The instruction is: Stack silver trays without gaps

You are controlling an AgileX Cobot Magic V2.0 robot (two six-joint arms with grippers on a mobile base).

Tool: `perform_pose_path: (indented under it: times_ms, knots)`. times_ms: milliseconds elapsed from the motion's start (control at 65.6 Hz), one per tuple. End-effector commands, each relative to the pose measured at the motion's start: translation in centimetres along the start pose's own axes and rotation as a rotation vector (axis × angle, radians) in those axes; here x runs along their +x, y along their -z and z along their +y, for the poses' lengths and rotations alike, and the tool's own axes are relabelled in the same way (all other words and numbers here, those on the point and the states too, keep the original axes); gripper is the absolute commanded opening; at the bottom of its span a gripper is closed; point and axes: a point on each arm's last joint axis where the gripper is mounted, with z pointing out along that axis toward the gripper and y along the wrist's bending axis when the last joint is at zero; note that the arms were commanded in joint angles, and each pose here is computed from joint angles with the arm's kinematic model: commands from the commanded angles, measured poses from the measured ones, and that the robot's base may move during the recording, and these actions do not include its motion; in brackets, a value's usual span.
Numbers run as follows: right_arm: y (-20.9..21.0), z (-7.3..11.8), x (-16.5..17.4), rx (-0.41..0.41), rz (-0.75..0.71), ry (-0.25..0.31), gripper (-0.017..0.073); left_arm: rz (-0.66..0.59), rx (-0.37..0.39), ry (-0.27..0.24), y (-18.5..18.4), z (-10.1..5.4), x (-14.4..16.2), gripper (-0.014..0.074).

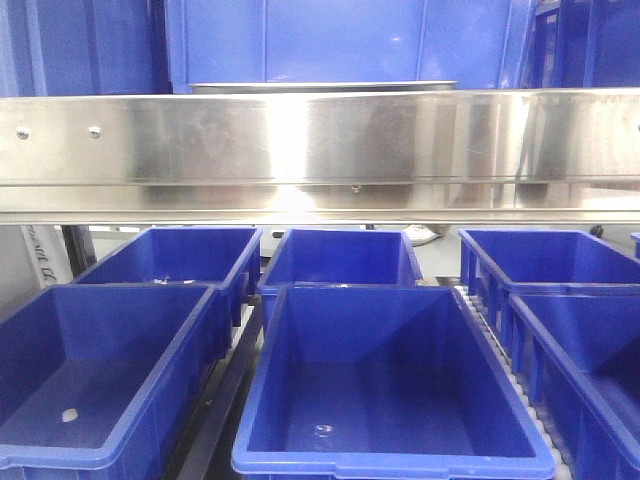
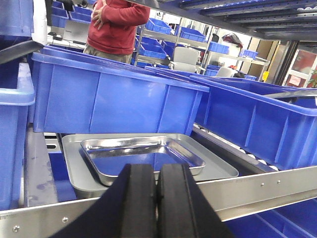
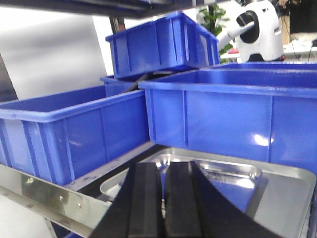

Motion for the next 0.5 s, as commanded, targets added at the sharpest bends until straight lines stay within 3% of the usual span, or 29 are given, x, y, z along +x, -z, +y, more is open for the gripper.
perform_pose_path:
  times_ms: [0,488]
  knots:
    - [0.2,0.12,-0.18,-0.013,-0.019,0.015,-0.0017,-0.008,0.007,-0.002,0.14,-0.04,0.0,-0.0008]
    - [0.24,0.13,-0.21,-0.013,-0.02,0.015,-0.0017,-0.009,0.008,-0.002,0.14,-0.05,-0.01,-0.0008]
